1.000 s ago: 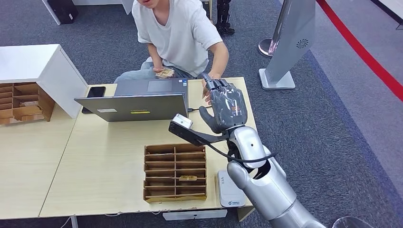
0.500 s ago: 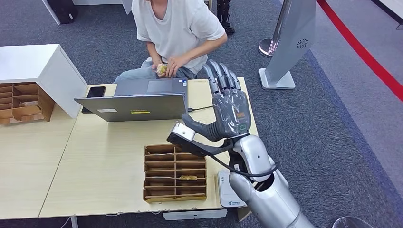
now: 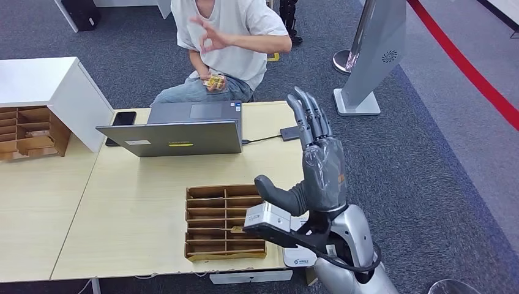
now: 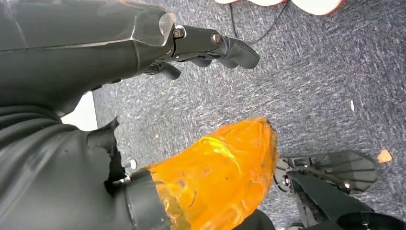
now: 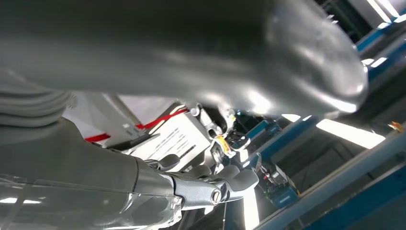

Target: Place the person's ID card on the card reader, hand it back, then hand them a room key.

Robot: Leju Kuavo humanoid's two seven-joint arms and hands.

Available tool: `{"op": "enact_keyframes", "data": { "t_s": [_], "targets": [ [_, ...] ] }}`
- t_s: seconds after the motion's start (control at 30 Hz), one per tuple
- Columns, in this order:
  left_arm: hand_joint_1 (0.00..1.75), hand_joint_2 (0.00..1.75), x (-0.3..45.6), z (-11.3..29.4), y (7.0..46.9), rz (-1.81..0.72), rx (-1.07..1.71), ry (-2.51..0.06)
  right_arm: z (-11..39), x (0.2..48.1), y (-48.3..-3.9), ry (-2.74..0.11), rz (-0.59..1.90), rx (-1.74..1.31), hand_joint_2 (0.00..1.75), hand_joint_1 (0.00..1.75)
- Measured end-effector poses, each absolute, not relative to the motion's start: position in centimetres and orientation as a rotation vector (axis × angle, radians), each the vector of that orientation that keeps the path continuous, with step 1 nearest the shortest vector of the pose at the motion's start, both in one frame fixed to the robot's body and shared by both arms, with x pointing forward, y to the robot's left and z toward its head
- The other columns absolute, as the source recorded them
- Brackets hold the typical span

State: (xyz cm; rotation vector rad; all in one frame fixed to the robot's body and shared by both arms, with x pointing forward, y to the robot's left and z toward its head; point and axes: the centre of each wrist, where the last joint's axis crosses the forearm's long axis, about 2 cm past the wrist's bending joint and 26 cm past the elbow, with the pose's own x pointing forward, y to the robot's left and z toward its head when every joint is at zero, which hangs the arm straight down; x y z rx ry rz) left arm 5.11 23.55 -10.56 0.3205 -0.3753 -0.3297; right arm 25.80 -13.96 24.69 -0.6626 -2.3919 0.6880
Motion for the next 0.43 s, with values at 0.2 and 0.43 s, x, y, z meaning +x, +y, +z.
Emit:
{"op": "enact_keyframes", "data": {
  "t_s": [0.2,0.43],
  "targets": [
    [0.0,0.0,4.5,-10.6,23.6,-0.286,0.33,-0.366,23.2,23.2,-15.7,-2.436,0.545,-0.485,0.0,0.0],
    [0.0,0.0,4.2,-10.6,23.5,-0.243,0.344,-0.36,21.0,20.2,-17.2,-2.411,0.397,-0.184,0.0,0.0]
  ]
}}
